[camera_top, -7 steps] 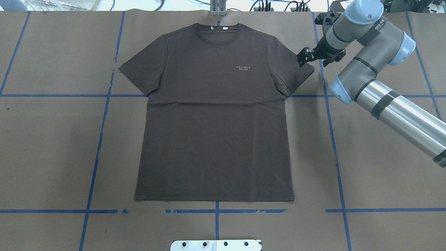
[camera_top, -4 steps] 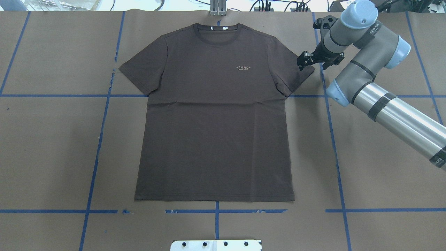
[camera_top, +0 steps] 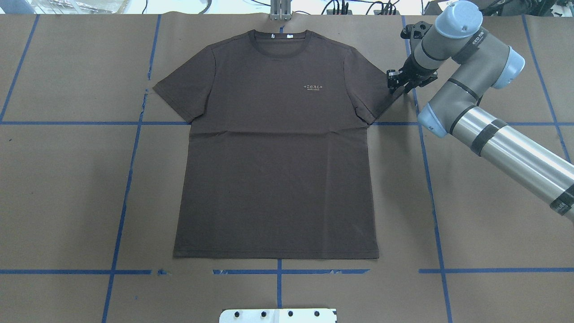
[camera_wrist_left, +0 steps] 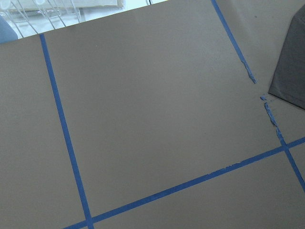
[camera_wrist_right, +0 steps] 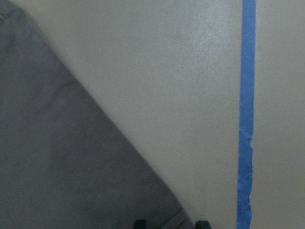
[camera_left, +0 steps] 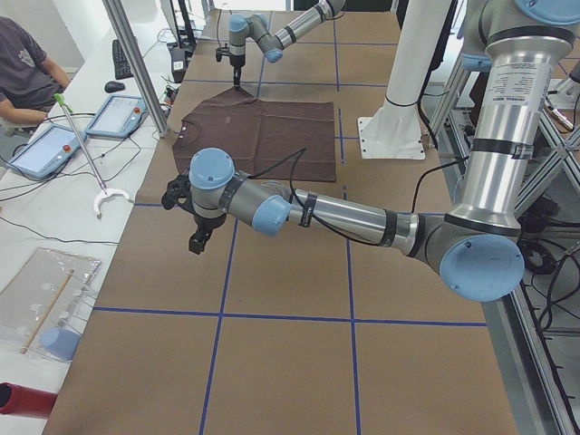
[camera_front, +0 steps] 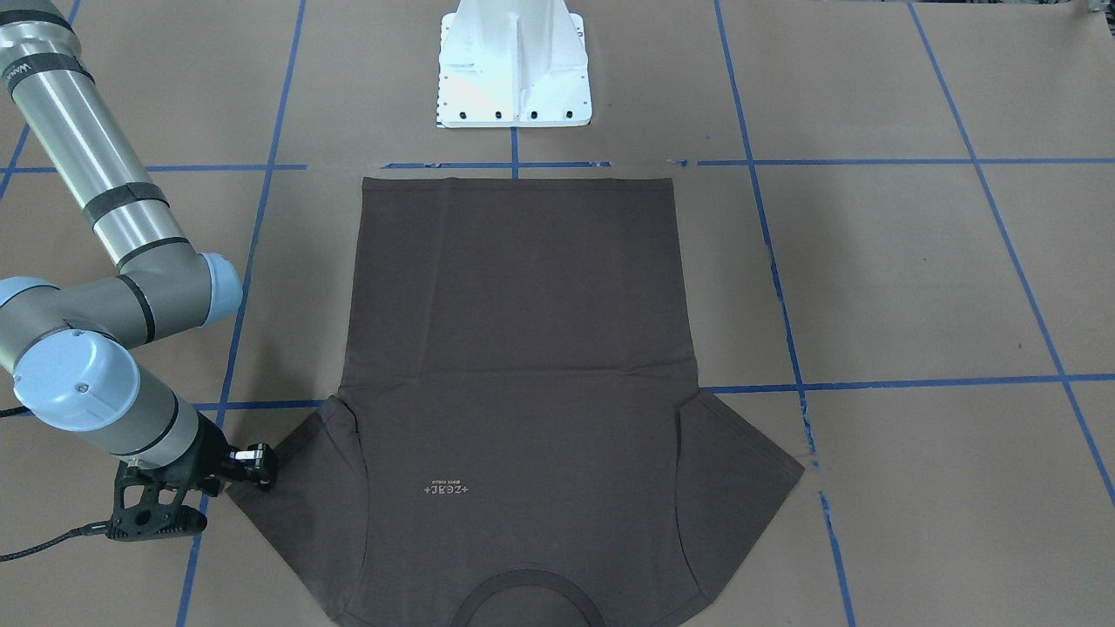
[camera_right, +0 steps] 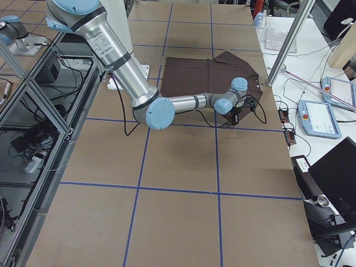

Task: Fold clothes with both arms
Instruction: 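Grasp the sleeve nearest the right gripper and fold it inward onto the shirt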

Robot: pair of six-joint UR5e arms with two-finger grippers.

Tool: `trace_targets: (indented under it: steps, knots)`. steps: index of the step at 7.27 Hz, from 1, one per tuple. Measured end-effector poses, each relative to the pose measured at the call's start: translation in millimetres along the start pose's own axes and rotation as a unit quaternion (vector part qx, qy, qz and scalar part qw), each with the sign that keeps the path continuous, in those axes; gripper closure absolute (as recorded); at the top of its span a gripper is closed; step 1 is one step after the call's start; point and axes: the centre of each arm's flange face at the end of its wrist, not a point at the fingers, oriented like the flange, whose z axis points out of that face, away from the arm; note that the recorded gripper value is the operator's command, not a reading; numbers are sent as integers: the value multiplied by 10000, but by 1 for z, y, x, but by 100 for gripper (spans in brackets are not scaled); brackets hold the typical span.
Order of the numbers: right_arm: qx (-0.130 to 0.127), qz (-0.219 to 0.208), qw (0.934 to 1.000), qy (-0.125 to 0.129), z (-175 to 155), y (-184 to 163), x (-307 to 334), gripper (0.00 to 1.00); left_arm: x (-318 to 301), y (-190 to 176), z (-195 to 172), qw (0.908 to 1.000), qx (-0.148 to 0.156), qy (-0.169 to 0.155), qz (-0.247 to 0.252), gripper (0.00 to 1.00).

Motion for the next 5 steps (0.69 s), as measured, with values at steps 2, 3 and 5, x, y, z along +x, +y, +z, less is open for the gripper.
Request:
trace_targets:
  steps: [2, 3, 5]
  knots:
    - [21, -43, 10000, -40, -4, -3, -7, 100, 0, -3, 0, 10000, 5, -5, 5, 0]
    - [55, -76, 9999, -102, -10, -7, -17, 100, 0, -4, 0, 10000, 4, -6, 4, 0]
    - [154, -203, 9991, -329, -31, -17, -52, 100, -1, -5, 1, 10000, 2, -6, 2, 0]
